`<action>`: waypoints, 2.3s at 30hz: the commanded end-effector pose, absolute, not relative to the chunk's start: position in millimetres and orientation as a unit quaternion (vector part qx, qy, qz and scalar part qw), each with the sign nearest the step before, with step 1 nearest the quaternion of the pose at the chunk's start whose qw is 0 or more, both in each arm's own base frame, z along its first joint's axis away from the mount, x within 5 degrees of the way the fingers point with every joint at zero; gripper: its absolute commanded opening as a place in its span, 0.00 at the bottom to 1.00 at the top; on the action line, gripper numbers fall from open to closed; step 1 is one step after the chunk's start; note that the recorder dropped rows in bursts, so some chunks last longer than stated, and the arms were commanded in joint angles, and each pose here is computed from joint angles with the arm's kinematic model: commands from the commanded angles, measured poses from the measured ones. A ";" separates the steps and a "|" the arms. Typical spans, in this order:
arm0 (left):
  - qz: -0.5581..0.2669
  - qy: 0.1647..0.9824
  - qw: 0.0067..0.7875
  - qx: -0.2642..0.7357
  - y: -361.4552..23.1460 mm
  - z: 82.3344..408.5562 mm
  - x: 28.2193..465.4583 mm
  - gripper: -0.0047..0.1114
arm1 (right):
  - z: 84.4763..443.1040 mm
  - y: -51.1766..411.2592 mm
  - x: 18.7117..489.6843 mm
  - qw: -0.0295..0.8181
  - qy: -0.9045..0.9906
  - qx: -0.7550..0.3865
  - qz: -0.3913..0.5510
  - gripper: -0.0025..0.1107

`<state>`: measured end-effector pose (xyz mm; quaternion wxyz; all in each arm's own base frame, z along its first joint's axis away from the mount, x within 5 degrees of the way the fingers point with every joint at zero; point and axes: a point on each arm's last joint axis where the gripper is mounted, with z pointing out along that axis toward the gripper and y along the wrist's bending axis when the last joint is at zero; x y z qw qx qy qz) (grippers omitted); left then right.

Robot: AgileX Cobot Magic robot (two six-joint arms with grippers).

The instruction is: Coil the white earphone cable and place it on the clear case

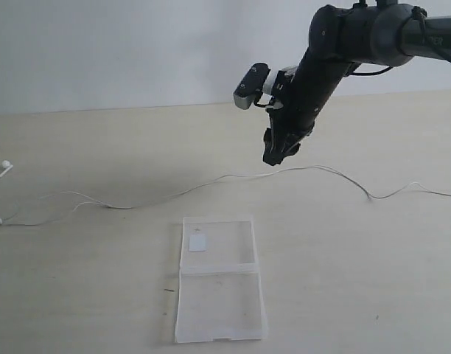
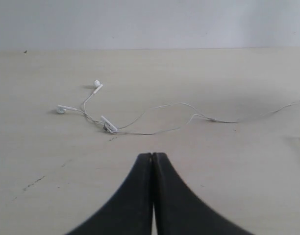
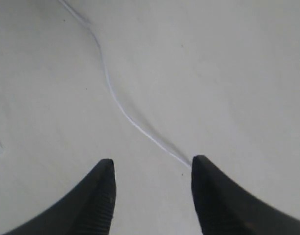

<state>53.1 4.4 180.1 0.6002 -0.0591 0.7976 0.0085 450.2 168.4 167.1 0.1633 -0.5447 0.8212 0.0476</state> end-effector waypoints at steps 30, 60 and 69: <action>0.009 0.793 0.607 -0.058 4.3 181.3 53.1 0.04 | 108.1 197.6 452.3 0.147 0.767 -0.625 0.006 0.44; 0.009 0.793 0.607 -0.058 4.3 181.3 53.1 0.04 | 488.2 156.7 295.2 0.495 0.737 -0.441 0.129 0.02; 0.028 0.794 0.606 -0.044 5.5 181.2 52.9 0.04 | 518.0 146.5 276.8 0.566 0.702 -0.415 0.117 0.02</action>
